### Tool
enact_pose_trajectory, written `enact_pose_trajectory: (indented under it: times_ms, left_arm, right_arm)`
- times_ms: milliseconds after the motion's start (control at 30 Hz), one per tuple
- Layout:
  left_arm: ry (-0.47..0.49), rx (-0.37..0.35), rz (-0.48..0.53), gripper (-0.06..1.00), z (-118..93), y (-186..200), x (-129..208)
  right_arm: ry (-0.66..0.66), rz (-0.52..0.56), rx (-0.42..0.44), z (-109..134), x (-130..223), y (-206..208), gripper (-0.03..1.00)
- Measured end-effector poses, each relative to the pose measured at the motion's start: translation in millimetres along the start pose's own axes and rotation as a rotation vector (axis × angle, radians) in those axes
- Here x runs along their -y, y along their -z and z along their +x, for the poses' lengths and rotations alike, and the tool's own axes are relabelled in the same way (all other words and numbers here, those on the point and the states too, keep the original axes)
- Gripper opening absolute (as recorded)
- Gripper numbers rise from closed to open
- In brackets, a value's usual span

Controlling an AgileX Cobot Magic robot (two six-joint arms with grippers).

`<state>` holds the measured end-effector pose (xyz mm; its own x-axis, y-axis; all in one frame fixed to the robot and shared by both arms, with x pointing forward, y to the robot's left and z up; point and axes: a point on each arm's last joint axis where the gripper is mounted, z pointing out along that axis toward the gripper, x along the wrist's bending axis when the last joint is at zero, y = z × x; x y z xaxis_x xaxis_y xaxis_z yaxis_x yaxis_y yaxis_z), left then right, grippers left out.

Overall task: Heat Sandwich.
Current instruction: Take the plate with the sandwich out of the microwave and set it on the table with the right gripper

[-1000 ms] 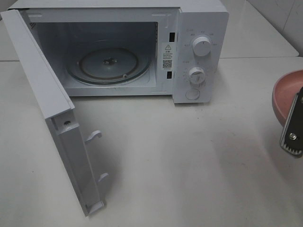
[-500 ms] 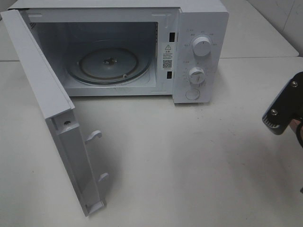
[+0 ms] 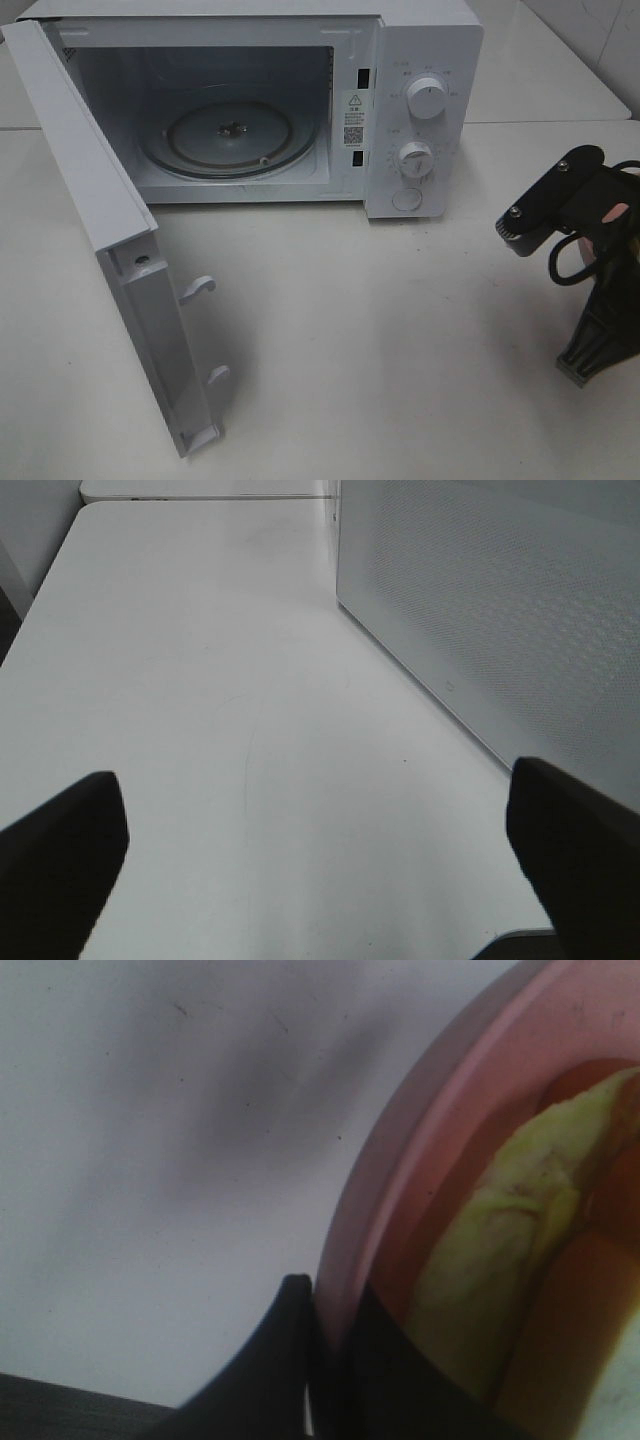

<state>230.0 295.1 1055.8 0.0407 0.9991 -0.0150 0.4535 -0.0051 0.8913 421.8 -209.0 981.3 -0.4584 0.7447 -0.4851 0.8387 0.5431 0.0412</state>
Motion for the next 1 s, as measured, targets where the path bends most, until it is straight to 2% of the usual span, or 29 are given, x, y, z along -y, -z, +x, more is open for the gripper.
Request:
enact_pose_trajectory:
  times_ms: [333,1000]
  left_arm:
    - [0.000,0.000,0.000,0.97,0,0,0]
    - [0.000,0.000,0.000,0.97,0,0,0]
  right_arm:
    - [-0.067,0.036,0.031,-1,-11,-15,0.06]
    - [-0.305,0.089,0.044,-47,-5,-44,0.06]
